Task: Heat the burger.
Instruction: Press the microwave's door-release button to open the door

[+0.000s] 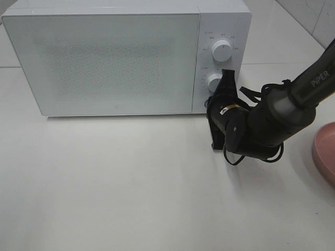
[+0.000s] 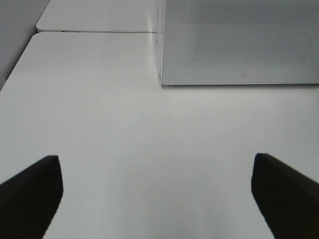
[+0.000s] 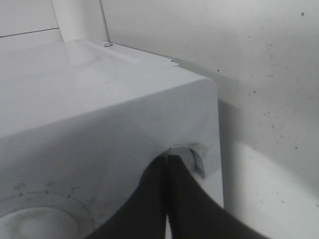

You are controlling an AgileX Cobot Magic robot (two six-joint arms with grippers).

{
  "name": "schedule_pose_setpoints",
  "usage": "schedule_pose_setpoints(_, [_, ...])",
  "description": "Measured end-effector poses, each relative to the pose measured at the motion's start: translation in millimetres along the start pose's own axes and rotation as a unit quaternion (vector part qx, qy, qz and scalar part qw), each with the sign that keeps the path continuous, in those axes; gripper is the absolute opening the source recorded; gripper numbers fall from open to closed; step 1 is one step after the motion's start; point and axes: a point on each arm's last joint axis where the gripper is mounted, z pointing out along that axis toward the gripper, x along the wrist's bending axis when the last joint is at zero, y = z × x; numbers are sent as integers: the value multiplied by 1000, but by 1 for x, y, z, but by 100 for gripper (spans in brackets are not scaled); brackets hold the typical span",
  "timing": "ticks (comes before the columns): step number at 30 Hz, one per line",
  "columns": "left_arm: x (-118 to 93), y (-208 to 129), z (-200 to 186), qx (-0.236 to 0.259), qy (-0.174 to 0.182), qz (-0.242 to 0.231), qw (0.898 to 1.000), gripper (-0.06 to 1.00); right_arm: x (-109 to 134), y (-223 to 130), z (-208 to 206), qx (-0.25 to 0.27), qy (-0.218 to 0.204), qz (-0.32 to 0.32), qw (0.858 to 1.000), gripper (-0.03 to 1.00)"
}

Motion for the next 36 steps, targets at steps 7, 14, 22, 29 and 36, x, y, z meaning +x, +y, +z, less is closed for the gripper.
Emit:
schedule_pose_setpoints(7, [0, 0, 0, 0, 0, 0, 1000, 97, 0, 0, 1, -3, 3, -9, 1000, 0])
schedule_pose_setpoints(14, [0, 0, 0, 0, 0, 0, 1000, 97, -1, -5, 8, -14, 3, -15, 1000, 0])
schedule_pose_setpoints(22, [0, 0, 0, 0, 0, 0, 1000, 97, -4, -9, 13, -24, 2, -21, 999, 0])
schedule_pose_setpoints(29, [0, 0, 0, 0, 0, 0, 1000, 97, -3, -9, 14, -29, 1, -21, 999, 0])
schedule_pose_setpoints(36, [0, 0, 0, 0, 0, 0, 1000, 97, -3, -11, 13, -32, 1, -19, 999, 0])
